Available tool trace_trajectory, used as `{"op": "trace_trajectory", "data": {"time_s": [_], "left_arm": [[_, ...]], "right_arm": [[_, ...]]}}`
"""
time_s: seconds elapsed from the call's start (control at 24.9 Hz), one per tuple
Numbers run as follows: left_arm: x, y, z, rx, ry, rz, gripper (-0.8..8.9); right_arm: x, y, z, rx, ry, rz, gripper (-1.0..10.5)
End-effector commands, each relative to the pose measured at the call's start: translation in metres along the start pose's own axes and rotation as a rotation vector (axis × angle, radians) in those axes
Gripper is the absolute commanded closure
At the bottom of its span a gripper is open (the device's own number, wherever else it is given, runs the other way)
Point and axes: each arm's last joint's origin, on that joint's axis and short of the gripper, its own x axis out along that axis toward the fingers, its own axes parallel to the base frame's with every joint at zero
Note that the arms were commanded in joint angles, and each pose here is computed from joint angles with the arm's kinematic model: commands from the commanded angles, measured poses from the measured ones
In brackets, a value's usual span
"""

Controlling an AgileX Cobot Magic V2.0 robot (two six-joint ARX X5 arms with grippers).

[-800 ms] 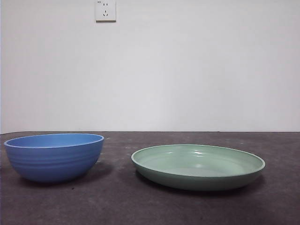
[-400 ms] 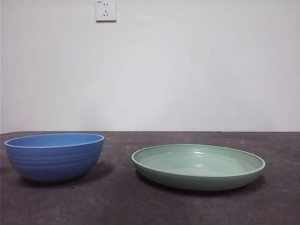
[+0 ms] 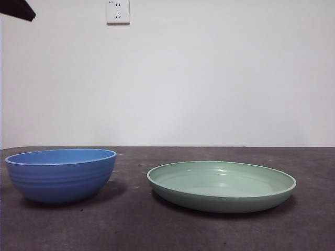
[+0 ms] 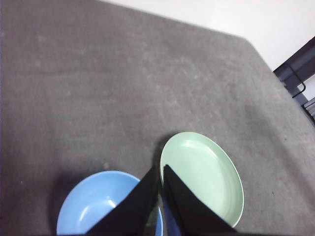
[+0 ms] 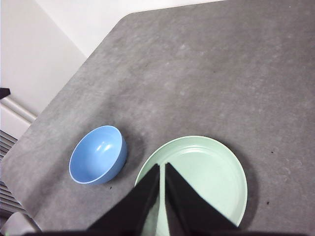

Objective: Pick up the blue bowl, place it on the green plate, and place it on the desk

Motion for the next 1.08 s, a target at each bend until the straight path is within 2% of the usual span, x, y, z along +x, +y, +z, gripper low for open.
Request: {"op": "trace_trajectory", "data": {"time_s": [0.04, 0.2, 0.24, 0.28, 0.4, 0.48, 0.88, 1.08], "left_arm": [[-0.0018, -0.0027, 0.0056, 0.036, -0.014, -0.010, 7.84], [-0.0018, -0.0028, 0.0059, 0.039, -0.017, -0.011, 7.46], [-0.0018, -0.0028, 0.0059, 0.039, -0.017, -0.011, 6.83], [-0.0018, -0.0027, 0.0059, 0.038, -0.017, -0.010, 5.79], [-0.0019, -0.0028, 0.0059, 0.039, -0.017, -0.010, 2.90], [-0.0018, -0.0027, 0.0059, 0.039, -0.017, -0.010, 2.03], [-0.0014, -0.0020, 0.0041, 0.028, 0.001, -0.007, 1.89], [0.0057, 0.0064, -0.0036, -0.043, 0.092, 0.055, 1.89]], "right_arm": [[-0.0023, 0.0030, 0.0055, -0.033, -0.017, 0.005, 9.3], [-0.0023, 0.0029, 0.0055, -0.033, -0.017, 0.003, 9.0], [-0.0024, 0.0028, 0.0055, -0.033, -0.018, -0.001, 8.5], [-0.0024, 0.0026, 0.0056, -0.032, -0.018, -0.005, 7.3], [-0.0023, 0.0024, 0.0055, -0.031, -0.019, -0.015, 4.6], [-0.0023, 0.0024, 0.0055, -0.031, -0.019, -0.014, 4.0], [-0.0023, 0.0025, 0.0048, -0.021, -0.012, -0.009, 3.9], [-0.0023, 0.0029, 0.0036, -0.012, -0.002, 0.008, 3.9]]}}
